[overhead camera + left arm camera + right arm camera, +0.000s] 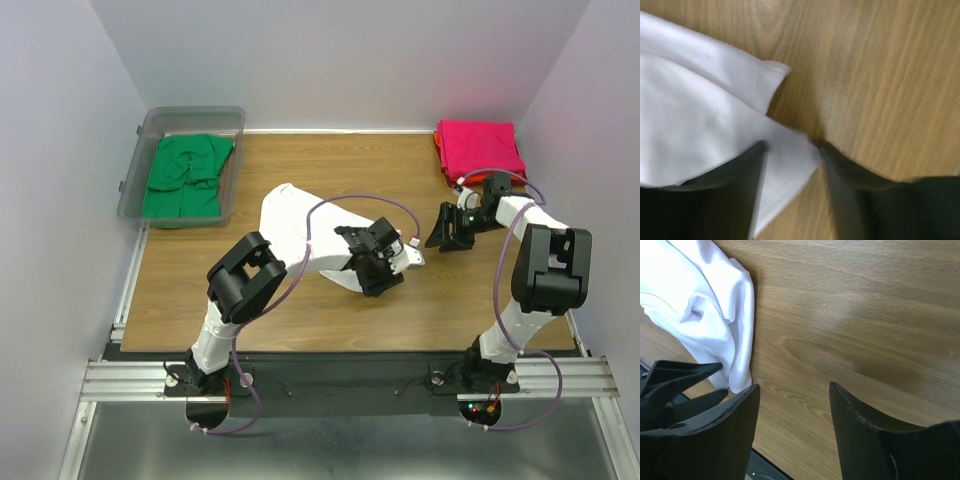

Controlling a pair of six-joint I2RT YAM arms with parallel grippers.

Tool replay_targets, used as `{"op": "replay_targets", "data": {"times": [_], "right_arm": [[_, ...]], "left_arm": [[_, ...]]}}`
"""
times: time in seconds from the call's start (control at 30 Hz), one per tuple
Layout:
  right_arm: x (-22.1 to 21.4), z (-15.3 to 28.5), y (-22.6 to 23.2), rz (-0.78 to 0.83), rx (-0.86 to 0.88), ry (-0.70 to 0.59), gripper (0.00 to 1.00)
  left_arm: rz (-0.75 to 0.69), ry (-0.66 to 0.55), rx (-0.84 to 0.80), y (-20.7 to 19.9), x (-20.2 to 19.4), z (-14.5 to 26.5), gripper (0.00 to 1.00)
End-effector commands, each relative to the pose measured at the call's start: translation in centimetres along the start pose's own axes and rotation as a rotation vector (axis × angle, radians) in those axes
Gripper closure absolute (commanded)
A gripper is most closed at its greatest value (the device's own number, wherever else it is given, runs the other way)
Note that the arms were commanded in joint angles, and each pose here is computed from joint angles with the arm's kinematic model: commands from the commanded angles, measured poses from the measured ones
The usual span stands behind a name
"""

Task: Fold and stack the t-shirts
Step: Move the tshirt to the center of the board, then flatten the tshirt out

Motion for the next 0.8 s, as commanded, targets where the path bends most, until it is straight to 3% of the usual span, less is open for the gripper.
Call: {"op": "replay_targets", "data": {"times": [0.0, 0.03, 0.07, 0.17, 0.3, 0.5, 0.77], "right_arm": [[0.1, 0.2, 0.4, 0.018, 0.016, -0.011, 0.37], [0.2, 0.3, 0.5, 0.023, 0.012, -0.014, 0.37], [0.2, 0.4, 0.5, 0.034, 0.009, -0.018, 0.39], [0.5, 0.8, 0.7, 0.076, 0.007, -0.034, 0.41], [1.0, 1.8, 1.0, 0.153, -0.025, -0.068, 0.41], [0.9, 2.7, 2.1, 0.292, -0.091, -0.083, 0.40], [-0.3, -0.8, 7.6, 0.574, -0.161, 0.035, 0.37]], "left_arm": [[0.033, 0.064, 0.047, 0.3, -1.3, -0.4, 0.57], [0.025, 0.044, 0.047, 0.2, -0.8, 0.4, 0.75], [0.025, 0.033, 0.026, 0.1, -0.5, 1.1, 0.84], [0.073, -0.091, -0.002, 1.2, 1.4, 6.0, 1.00], [0.184, -0.279, -0.062, 4.1, 2.6, 13.6, 1.00], [0.366, -0.551, 0.011, 10.3, 1.6, 23.6, 1.00], [0.658, -0.669, 0.091, 17.1, -3.8, 26.9, 1.00]]}}
Point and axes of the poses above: each gripper's point midway between its finger pads, its own z axis back along the fingers, its own y axis along the line the jaws close on, x = y × z, the point moved 10 cm from there along z, back along the fingers, and after that the axes turned 7 degrees about z, right-handed, at the moved point
